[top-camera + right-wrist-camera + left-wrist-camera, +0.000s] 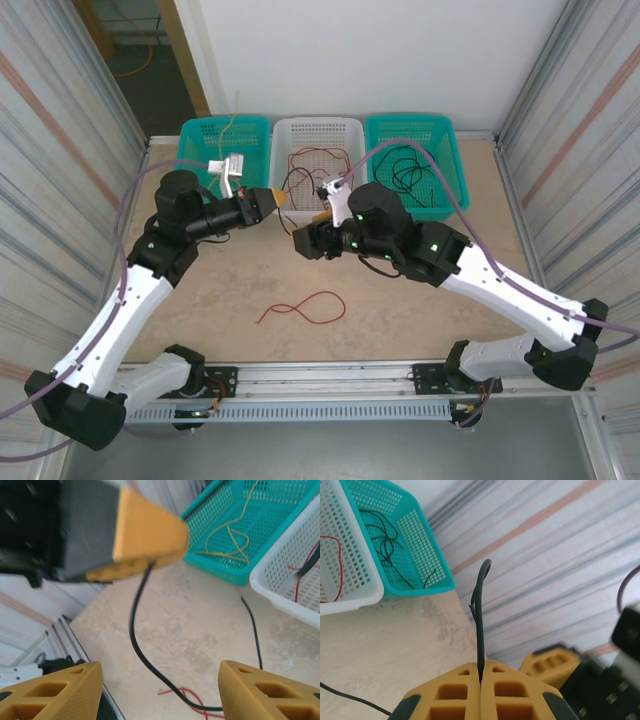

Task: Untangle the cables

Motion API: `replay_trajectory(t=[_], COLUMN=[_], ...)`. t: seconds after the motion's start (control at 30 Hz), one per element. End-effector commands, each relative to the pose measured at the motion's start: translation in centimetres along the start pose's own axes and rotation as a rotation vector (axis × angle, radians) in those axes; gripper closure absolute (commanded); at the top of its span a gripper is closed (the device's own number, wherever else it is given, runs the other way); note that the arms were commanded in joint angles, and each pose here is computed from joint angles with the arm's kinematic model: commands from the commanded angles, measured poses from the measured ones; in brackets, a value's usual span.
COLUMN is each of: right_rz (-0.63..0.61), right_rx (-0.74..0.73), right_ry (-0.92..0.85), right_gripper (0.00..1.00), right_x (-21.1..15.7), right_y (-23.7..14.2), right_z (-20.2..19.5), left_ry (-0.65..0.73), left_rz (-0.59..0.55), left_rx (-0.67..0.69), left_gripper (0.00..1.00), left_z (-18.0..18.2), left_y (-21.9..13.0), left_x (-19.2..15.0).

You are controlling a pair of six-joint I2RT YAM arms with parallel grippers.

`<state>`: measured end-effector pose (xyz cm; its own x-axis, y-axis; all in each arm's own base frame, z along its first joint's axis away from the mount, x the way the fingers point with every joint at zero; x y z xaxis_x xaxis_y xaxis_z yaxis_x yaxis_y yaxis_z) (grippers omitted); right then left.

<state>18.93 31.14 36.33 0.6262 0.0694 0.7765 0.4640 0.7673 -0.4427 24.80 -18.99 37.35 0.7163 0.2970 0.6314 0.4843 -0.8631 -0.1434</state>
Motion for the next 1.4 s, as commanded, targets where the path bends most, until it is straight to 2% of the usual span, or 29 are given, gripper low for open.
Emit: replay_trajectory(t=[0.0, 0.2, 0.3, 0.37, 0.5, 0.63, 0.77, 1.0, 1.07, 1.13, 1.37], right_rz=[0.042, 0.055, 0.06, 0.064, 0.062, 0.06, 0.052, 0.034, 0.033, 0.028, -0.034], right_rx=[0.006, 0.0, -0.003, -0.002, -0.015, -0.02, -0.037, -0.076, -0.085, -0.096, -0.157], right_ry=[-0.04, -0.068, -0.074, -0.076, -0.074, -0.072, -0.068, -0.043, -0.032, -0.025, 0.007], right_gripper=[0.4, 0.42, 0.47, 0.54, 0.76, 0.85, 0.99, 1.0, 1.0, 1.0, 1.0], right_x=[-0.3, -0.5, -0.4, -0.5, -0.5, -0.5, -0.4, -0.1, 0.0, 0.1, 2.0], right_y=[0.6, 1.4, 1.6, 1.6, 1.6, 1.6, 1.6, 1.7, 1.8, 1.7, -0.4], right_z=[0.7, 1.3, 1.4, 1.4, 1.3, 1.2, 1.0, 0.3, 0.0, -0.3, -2.2], left_ry=[-0.038, -0.068, -0.075, -0.075, -0.071, -0.065, -0.048, 0.005, 0.018, 0.029, 0.063], left_rz=[-0.055, -0.039, -0.034, -0.036, -0.048, -0.065, -0.083, -0.112, -0.118, -0.12, -0.11], left_rx=[-0.045, -0.036, -0.045, -0.047, -0.046, -0.065, -0.073, -0.088, -0.088, -0.076, 0.015], left_gripper=[1.0, 1.0, 1.0, 1.0, 1.0, 1.0, 1.0, 1.0, 0.9, 0.73, 0.35], left_z=[-1.9, -1.7, -1.7, -1.6, -1.6, -1.8, -2.1, -2.7, -2.9, -2.8, -1.9], left_y=[-0.6, -0.5, -0.4, -0.4, -0.5, -0.8, -1.2, -1.9, -2.1, -2.3, -2.7], left_x=[1.8, 1.5, 1.5, 1.5, 1.6, 1.8, 1.9, 1.8, 1.8, 1.8, 1.4])
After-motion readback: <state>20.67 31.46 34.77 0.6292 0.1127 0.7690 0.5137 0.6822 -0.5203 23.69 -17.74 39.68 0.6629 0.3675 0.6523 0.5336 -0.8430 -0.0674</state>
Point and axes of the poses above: each hand's point on the last joint's axis, 136 mm out from that joint toward the fingers, its own y axis out along the fingers, its own z axis along the line the jaws close on, x = y × z, the point moved 4 cm from there along -y, back along the fingers, and after that the axes turned 5 degrees about y, right-handed, at the moved point
